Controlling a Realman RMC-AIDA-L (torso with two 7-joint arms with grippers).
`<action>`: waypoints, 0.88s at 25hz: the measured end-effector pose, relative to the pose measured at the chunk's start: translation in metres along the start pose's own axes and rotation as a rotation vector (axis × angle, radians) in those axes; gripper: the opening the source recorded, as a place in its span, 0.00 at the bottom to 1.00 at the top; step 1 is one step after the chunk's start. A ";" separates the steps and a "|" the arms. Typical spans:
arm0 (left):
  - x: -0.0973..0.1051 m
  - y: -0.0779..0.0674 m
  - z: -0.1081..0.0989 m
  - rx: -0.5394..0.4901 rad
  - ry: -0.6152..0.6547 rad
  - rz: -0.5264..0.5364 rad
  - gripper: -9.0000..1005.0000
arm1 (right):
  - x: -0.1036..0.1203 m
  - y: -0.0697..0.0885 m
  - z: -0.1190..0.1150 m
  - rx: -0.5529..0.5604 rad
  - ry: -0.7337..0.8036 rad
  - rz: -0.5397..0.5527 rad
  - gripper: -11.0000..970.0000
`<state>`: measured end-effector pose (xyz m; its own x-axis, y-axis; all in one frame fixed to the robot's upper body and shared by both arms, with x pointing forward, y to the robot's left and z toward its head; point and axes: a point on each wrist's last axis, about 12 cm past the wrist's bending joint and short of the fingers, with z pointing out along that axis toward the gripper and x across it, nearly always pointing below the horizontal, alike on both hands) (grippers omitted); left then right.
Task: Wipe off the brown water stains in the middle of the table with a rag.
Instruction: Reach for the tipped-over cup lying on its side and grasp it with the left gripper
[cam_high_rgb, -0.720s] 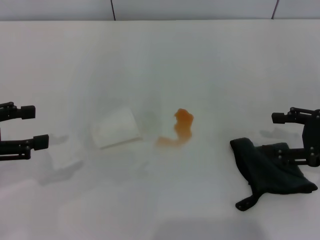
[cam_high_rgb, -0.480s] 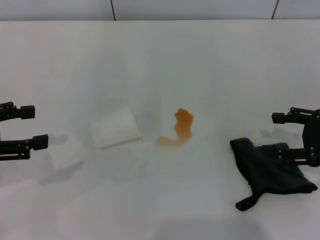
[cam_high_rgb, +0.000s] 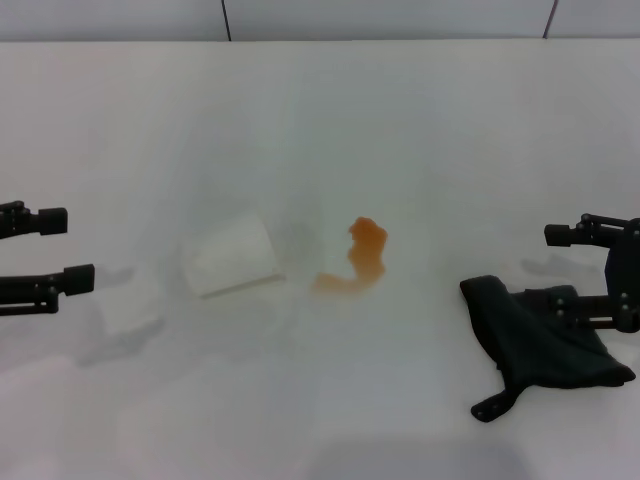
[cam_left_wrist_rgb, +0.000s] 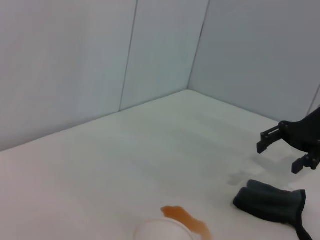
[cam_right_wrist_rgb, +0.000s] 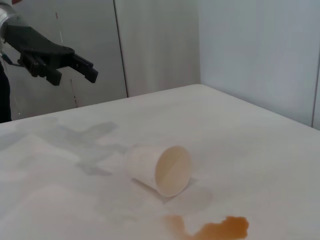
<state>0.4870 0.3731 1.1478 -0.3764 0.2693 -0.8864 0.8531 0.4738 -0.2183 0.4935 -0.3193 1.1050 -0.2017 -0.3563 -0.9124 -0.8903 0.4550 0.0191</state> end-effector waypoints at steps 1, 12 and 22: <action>-0.001 0.001 0.000 -0.001 0.000 -0.003 0.87 | 0.000 0.000 0.000 0.000 0.000 0.000 0.86; -0.026 0.017 -0.013 -0.032 0.031 0.040 0.87 | 0.001 0.000 0.001 -0.002 -0.005 0.020 0.86; -0.059 0.036 -0.016 -0.022 0.160 0.064 0.87 | 0.002 0.000 0.003 0.000 -0.028 0.046 0.86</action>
<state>0.5339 0.3874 1.1984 -0.3757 0.4290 -0.8215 0.8697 0.4693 -0.1527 0.4940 -0.3172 1.1020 -0.2307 -0.3125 -0.9215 -0.8805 0.4702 0.0610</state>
